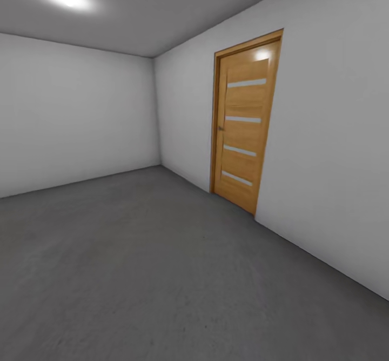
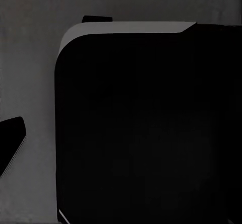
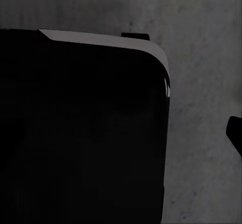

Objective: Move the two storage containers from the living room to the garage. In the garage, place one container on the floor and stack the other container on top of it (either order is fine).

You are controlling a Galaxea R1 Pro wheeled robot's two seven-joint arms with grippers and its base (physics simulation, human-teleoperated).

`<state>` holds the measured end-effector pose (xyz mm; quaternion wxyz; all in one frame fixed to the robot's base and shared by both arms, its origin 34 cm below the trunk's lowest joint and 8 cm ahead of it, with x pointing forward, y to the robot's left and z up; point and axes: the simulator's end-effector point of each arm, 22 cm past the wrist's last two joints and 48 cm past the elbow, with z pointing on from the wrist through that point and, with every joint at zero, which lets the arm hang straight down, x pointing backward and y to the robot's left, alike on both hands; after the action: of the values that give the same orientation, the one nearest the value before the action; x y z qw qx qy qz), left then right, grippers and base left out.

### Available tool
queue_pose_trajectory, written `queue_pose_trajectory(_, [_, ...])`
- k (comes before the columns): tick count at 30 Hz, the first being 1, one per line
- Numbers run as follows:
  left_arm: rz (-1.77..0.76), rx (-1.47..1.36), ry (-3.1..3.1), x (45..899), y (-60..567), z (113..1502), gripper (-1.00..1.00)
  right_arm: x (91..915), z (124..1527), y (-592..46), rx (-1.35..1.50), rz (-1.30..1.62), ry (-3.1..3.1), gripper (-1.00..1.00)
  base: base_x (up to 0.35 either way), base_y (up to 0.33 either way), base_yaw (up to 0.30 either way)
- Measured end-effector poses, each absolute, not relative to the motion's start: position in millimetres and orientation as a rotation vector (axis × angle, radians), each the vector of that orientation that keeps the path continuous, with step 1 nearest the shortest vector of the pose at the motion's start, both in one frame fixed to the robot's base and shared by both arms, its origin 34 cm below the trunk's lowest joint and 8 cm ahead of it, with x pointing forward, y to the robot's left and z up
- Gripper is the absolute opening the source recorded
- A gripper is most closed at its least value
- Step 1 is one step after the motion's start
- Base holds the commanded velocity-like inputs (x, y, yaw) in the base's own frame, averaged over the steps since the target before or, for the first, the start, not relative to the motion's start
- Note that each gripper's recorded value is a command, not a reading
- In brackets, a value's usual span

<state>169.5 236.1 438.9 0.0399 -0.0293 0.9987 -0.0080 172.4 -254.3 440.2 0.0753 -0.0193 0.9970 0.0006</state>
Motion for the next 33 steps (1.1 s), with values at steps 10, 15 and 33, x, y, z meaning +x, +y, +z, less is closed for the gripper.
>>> queue_pose_trajectory(10, [-0.024,-0.090,3.060,169.5,236.2,438.9,1.00,172.6,440.3,-254.5,-0.058,0.002,2.989,1.00,0.322,0.000,0.000])
queue_pose_trajectory(15, [-0.024,-0.090,3.061,169.4,236.2,438.9,1.00,172.9,440.3,-254.5,-0.060,0.001,2.988,1.00,0.322,0.003,0.000])
queue_pose_trajectory(33, [-0.026,-0.090,3.062,169.2,235.3,438.9,1.00,172.8,440.3,-253.4,-0.061,0.003,2.988,1.00,0.322,0.081,-0.083])
